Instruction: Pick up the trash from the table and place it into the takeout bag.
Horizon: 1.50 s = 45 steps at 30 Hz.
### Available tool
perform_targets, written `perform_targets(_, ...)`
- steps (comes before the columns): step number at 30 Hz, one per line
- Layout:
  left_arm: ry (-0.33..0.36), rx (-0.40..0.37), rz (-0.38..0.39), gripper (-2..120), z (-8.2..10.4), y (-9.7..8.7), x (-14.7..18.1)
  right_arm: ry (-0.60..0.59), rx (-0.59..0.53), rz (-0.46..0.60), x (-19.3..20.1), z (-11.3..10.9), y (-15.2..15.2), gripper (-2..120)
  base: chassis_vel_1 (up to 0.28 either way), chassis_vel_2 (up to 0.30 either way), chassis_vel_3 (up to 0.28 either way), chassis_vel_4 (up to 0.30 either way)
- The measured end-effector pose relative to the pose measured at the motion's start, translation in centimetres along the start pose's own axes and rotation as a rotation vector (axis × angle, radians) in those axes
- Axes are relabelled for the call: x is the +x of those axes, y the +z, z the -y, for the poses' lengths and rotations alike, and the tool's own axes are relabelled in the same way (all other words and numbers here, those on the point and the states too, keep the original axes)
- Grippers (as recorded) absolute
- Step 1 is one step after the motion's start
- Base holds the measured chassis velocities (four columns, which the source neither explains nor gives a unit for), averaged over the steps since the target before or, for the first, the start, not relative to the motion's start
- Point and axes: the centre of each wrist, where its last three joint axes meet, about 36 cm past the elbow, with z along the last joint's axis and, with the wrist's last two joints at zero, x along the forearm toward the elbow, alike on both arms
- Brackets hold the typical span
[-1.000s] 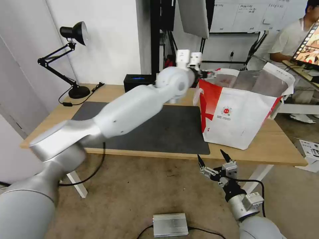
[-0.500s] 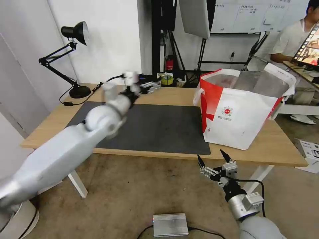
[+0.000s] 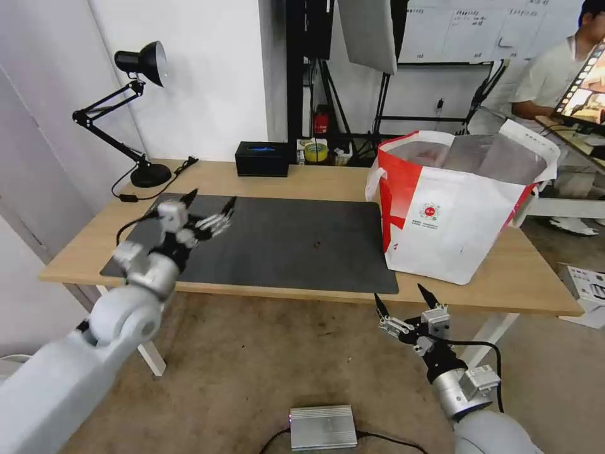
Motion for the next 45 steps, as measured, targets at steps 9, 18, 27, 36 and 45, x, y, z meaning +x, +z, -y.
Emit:
perform_targets(9, -0.066, -0.001, -0.006, 100, 0.8, 3.5, 4.2, 0.0, 0.0, 0.0, 0.0, 0.0, 0.0, 100, 0.0, 0.0, 0.0, 0.0)
perform_targets(18, -0.112, 0.008, -0.04, 100, 0.4, 7.1, 8.6, 0.0, 0.0, 0.0, 0.0, 0.0, 0.0, 100, 0.0, 0.0, 0.0, 0.0)
perform_targets(27, -0.143, -0.001, -0.045, 100, -0.4, 7.9, 10.3, 0.0, 0.0, 0.0, 0.0, 0.0, 0.0, 100, 0.0, 0.0, 0.0, 0.0)
perform_targets(36, -0.148, 0.019, -0.048, 100, 0.3, 8.4, 11.0, 0.0, 0.0, 0.0, 0.0, 0.0, 0.0, 100, 0.0, 0.0, 0.0, 0.0)
perform_targets(45, -0.148, 0.022, -0.047, 100, 0.4, 8.3, 11.0, 0.0, 0.0, 0.0, 0.0, 0.0, 0.0, 100, 0.0, 0.0, 0.0, 0.0)
